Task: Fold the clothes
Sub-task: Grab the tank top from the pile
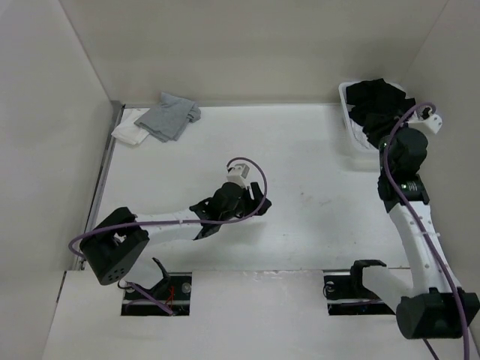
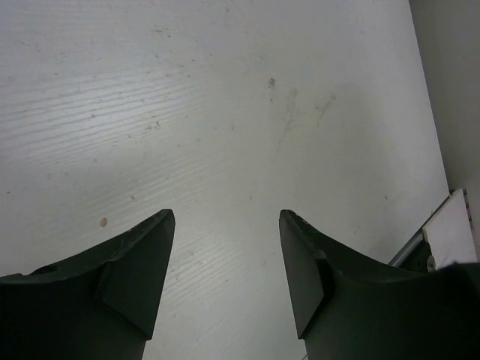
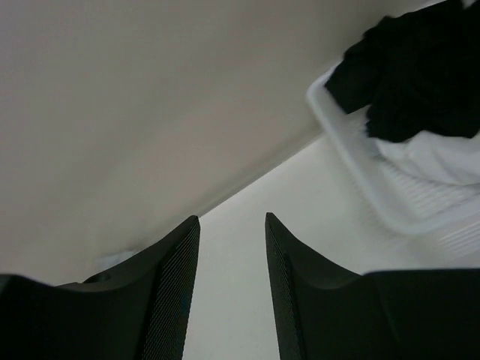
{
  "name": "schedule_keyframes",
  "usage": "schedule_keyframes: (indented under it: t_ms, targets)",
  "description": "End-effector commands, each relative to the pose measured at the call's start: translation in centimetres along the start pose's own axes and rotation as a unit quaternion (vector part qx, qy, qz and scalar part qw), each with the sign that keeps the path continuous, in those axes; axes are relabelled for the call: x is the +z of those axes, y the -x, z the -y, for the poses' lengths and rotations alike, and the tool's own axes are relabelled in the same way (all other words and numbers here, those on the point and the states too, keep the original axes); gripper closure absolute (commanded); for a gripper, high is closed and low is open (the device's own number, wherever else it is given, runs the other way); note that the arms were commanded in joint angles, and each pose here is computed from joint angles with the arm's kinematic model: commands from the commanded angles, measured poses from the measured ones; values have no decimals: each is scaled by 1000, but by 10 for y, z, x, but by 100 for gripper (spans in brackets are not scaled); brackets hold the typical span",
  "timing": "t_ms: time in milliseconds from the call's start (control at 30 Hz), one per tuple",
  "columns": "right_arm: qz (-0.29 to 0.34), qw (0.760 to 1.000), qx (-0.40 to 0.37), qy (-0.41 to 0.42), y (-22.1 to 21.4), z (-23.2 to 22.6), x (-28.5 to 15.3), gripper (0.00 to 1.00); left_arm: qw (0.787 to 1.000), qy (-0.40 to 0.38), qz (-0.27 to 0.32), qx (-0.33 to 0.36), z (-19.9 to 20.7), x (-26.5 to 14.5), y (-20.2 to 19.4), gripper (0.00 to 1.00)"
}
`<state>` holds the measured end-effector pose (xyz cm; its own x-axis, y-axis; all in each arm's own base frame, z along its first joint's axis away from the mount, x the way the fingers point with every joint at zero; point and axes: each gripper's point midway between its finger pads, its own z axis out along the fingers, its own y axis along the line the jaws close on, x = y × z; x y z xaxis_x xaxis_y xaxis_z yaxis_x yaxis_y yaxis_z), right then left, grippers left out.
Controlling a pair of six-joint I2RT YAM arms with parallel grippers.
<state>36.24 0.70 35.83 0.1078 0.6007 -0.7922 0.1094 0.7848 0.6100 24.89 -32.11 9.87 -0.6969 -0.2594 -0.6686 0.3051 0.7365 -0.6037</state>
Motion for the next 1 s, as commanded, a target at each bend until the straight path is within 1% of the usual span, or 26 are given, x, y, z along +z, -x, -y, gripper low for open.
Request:
schedule_keyframes:
  t_ms: [0,67,100,133,167,200,300,333,367,433,533,567,667,733,800,900,933,967]
  targets:
    - [0,997,-23,-70,7,37,21,57,998,-52,11,21,23,-3,3,43]
    - [9,996,-25,-89,13,49,34,63,998,-60,7,26,26,-3,-2,43]
    - [10,994,-27,-102,16,58,42,72,998,-63,6,27,26,-4,-5,43]
    - [7,994,-28,-110,16,64,48,79,997,-68,6,30,27,-3,-8,43]
    - [2,992,-30,-119,15,70,55,92,997,-71,8,33,27,-3,-9,43]
    - [-5,990,-36,-138,14,83,69,100,996,-78,5,35,27,-2,-13,43]
    - [-16,985,-46,-166,10,101,89,100,996,-87,0,35,29,-2,-16,43]
    - [-17,982,-53,-180,9,112,100,96,995,-88,-1,35,27,-2,-17,43]
    - [-18,977,-61,-203,7,127,116,81,995,-89,-2,35,25,-1,-17,43]
    - [-22,972,-73,-221,4,142,136,65,996,-88,-3,32,20,-1,-15,43]
    - [-27,965,-95,-244,-1,161,164,53,996,-86,1,27,13,1,-12,43]
    - [-34,958,-111,-261,-4,176,183,50,996,-85,4,24,9,3,-10,43]
    - [-50,949,-125,-284,-11,200,210,48,996,-83,1,20,3,7,-10,43]
    - [-55,948,-124,-287,-13,208,220,48,997,-80,0,17,-1,10,-10,43]
    - [-64,943,-129,-299,-22,225,244,48,997,-80,-6,10,-4,17,-11,44]
    - [-75,939,-134,-307,-30,239,258,47,997,-81,-5,10,-4,18,-10,44]
    - [-81,938,-130,-310,-35,245,264,49,997,-80,-3,10,-5,19,-8,44]
    - [-81,939,-126,-309,-36,247,268,63,997,-78,-2,10,-7,19,-7,44]
